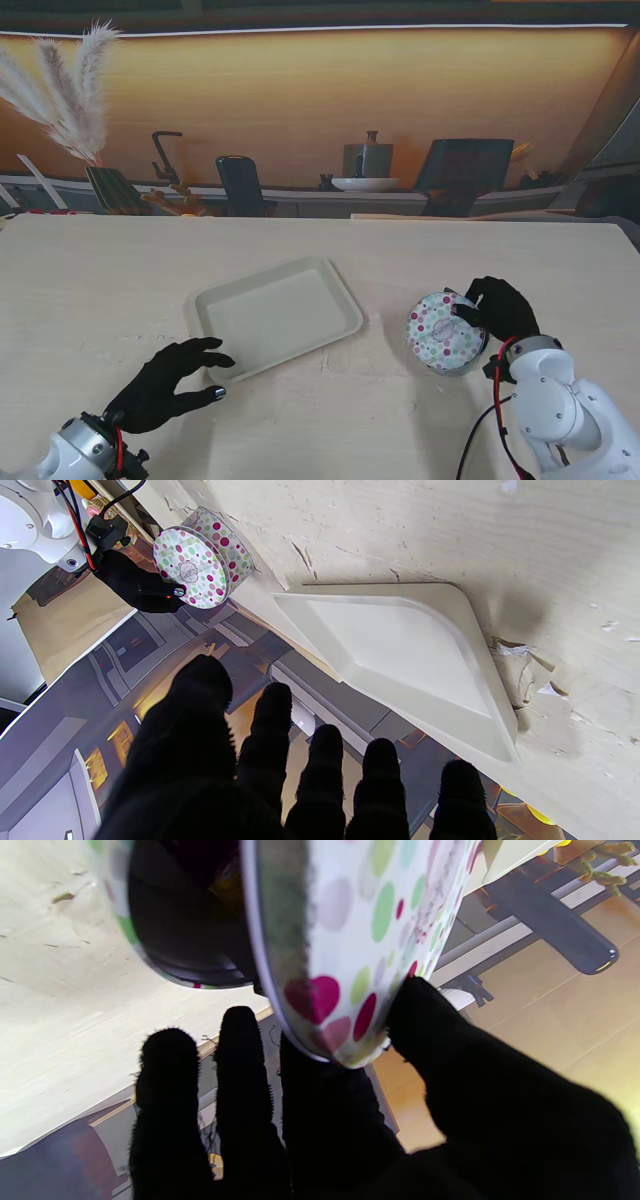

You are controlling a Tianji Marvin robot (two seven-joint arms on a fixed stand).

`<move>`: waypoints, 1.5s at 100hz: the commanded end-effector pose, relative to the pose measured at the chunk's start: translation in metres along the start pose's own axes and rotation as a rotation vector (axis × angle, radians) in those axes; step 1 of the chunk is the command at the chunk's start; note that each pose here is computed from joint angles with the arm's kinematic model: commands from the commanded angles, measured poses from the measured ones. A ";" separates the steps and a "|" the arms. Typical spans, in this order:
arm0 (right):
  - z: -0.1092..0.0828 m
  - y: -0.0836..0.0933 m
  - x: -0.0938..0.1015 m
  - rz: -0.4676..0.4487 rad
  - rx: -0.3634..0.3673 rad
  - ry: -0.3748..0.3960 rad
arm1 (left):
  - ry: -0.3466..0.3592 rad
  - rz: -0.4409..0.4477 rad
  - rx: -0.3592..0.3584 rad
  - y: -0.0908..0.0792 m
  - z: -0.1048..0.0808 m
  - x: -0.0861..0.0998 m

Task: Pour cookies into a cookie box

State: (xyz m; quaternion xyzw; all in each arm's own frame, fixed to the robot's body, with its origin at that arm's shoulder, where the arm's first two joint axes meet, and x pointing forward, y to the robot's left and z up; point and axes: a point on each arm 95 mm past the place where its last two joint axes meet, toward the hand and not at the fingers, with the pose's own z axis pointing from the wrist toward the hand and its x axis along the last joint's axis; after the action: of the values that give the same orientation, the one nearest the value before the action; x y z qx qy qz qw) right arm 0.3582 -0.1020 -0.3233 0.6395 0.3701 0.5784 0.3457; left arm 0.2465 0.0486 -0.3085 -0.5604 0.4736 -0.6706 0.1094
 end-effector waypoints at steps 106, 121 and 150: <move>0.004 -0.023 -0.040 0.008 -0.040 -0.172 | -0.006 -0.019 -0.028 0.005 0.000 0.003; 0.005 -0.024 -0.040 0.023 -0.055 -0.178 | -0.003 -0.020 -0.030 0.005 0.000 0.003; 0.007 -0.026 -0.038 0.040 -0.095 -0.165 | -0.003 -0.021 -0.026 0.005 -0.001 0.003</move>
State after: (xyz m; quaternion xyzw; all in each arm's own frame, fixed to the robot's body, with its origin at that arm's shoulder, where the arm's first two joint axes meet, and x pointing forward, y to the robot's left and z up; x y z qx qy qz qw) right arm 0.3625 -0.1269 -0.3615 0.6743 0.2905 0.5474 0.4016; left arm 0.2465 0.0472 -0.3096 -0.5664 0.4736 -0.6667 0.1023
